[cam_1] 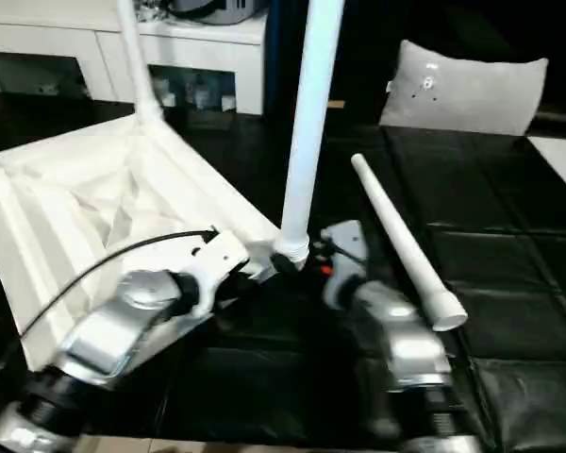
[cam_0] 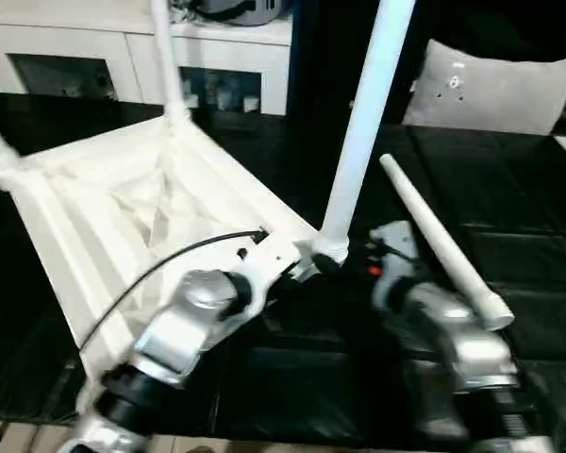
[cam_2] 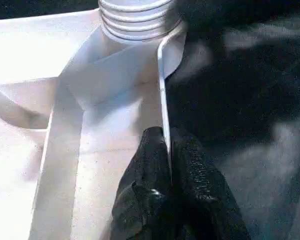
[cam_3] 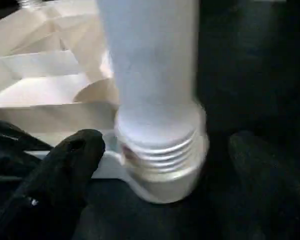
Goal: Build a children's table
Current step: Rotate leg to tighten
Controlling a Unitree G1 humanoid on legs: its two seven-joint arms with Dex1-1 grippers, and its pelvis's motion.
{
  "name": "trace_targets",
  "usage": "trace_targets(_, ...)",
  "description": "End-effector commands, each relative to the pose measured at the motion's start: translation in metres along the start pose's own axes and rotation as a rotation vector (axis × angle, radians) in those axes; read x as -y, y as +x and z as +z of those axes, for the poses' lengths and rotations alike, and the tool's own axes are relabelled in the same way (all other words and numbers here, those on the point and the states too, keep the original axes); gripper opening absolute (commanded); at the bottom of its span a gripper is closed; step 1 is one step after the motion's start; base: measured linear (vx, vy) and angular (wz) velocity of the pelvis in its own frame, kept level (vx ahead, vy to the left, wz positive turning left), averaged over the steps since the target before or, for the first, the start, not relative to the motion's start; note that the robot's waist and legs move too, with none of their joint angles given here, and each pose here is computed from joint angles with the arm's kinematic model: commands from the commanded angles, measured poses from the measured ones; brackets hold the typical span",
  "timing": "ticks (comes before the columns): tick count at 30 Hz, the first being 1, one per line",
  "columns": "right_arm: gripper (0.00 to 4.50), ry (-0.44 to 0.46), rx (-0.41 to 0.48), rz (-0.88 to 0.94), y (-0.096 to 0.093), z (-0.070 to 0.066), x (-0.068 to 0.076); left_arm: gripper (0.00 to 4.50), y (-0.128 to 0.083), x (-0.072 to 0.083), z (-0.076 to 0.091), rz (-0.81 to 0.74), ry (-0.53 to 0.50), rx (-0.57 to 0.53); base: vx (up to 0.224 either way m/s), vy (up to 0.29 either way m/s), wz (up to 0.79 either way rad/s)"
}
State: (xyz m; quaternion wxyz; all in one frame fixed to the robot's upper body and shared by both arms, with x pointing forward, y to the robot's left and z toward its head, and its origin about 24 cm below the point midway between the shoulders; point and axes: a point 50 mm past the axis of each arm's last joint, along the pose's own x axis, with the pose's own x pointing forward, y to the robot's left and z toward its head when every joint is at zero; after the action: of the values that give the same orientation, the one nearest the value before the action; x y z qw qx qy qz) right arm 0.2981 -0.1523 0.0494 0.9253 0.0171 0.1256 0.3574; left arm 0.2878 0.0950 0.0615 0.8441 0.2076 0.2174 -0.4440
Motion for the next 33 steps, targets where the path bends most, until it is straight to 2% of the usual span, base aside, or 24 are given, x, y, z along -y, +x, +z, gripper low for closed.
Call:
trace_targets(1,4.47,-0.07,-0.016,0.117,-0.004,0.005,-0.003,0.0,0.0,0.007,0.002,-0.094,0.051,0.021,0.0,0.0,0.0)
trace_targets(4,4.47,-0.204,-0.088,0.243,-0.012,0.008,0.004,0.0,-0.008,0.011,-0.003,-0.237,0.126,0.021,0.0,0.0,0.0)
trace_targets(8,4.47,-0.255,-0.116,0.302,-0.013,0.01,0.004,0.0,-0.013,0.014,-0.007,-0.312,0.156,0.011,0.0,0.0,0.0)
trace_targets(9,4.47,-0.297,-0.142,0.362,-0.013,0.01,0.003,0.0,-0.017,0.015,-0.01,-0.364,0.19,-0.004,0.0,0.0,0.0)
trace_targets(12,4.47,-0.333,-0.173,0.429,-0.012,0.009,0.002,0.0,-0.023,0.015,-0.014,-0.415,0.229,-0.027,0.0,0.0,0.0)
trace_targets(16,4.47,-0.316,-0.186,0.494,-0.011,0.007,0.0,0.0,-0.029,0.015,-0.019,-0.456,0.25,-0.04,0.0,0.0,0.0)
trace_targets(18,4.18,-0.308,-0.187,0.513,-0.01,0.006,-0.002,0.0,-0.031,0.016,-0.02,-0.468,0.253,-0.044,0.0,0.0,0.0)
trace_targets(20,4.18,-0.306,-0.186,0.526,-0.01,0.006,-0.003,0.0,-0.032,0.016,-0.02,-0.478,0.256,-0.045,0.0,0.0,0.0)
trace_targets(23,3.78,-0.295,-0.175,0.566,-0.009,0.006,-0.006,0.0,-0.035,0.018,-0.02,-0.499,0.261,-0.041,0.0,0.0,0.0)
trace_targets(27,3.6,-0.281,-0.182,0.616,-0.009,0.004,-0.009,0.0,-0.036,0.019,-0.021,-0.522,0.266,-0.042,0.0,0.0,0.0)
trace_targets(28,3.36,-0.281,-0.185,0.619,-0.009,0.004,-0.009,0.0,-0.036,0.02,-0.022,-0.524,0.266,-0.043,0.0,0.0,0.0)
trace_targets(33,2.99,-0.282,-0.192,0.639,-0.01,0.003,-0.01,0.0,-0.037,0.02,-0.023,-0.532,0.265,-0.046,0.0,0.0,0.0)
